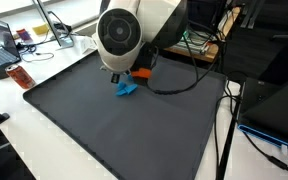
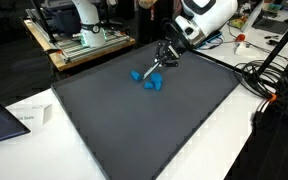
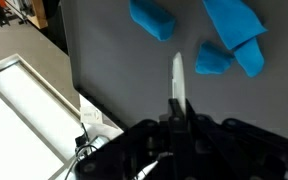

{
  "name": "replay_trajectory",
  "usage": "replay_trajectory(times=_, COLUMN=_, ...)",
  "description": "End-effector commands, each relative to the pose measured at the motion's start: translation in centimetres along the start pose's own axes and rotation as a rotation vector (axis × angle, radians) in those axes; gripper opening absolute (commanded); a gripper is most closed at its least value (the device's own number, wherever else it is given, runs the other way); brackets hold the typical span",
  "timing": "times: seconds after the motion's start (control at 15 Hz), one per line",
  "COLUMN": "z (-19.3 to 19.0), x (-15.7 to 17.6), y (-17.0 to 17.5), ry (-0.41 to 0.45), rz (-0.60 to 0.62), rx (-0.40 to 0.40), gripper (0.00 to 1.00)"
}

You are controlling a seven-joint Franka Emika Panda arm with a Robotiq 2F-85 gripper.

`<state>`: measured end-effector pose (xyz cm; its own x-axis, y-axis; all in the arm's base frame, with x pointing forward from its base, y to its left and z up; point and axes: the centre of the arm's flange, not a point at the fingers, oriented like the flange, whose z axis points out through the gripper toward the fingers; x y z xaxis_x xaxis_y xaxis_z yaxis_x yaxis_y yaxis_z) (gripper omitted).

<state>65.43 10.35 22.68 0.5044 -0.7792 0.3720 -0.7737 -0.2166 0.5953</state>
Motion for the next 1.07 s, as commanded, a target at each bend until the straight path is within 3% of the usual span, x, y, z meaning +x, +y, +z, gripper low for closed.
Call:
replay_trajectory(times=0.0, z=-1.3, x=0.0, y=-1.6, ry=0.084, rz=0.088, rx=-0.043, gripper=0.01)
replay_trajectory(times=0.33, z=-1.7, x=0.1, y=-1.6, ry=0.104, rz=0.101, rx=-0.099, gripper=0.01)
replay_trajectory(times=0.6, z=-1.7, x=1.0, y=-0.1, ry=0.057, rz=0.01, rx=-0.166, gripper=0.01)
replay_trajectory(times=1.0, z=-0.7, x=1.9, y=2.5, ry=-0.002, rz=-0.203, rx=-0.11, gripper=0.01)
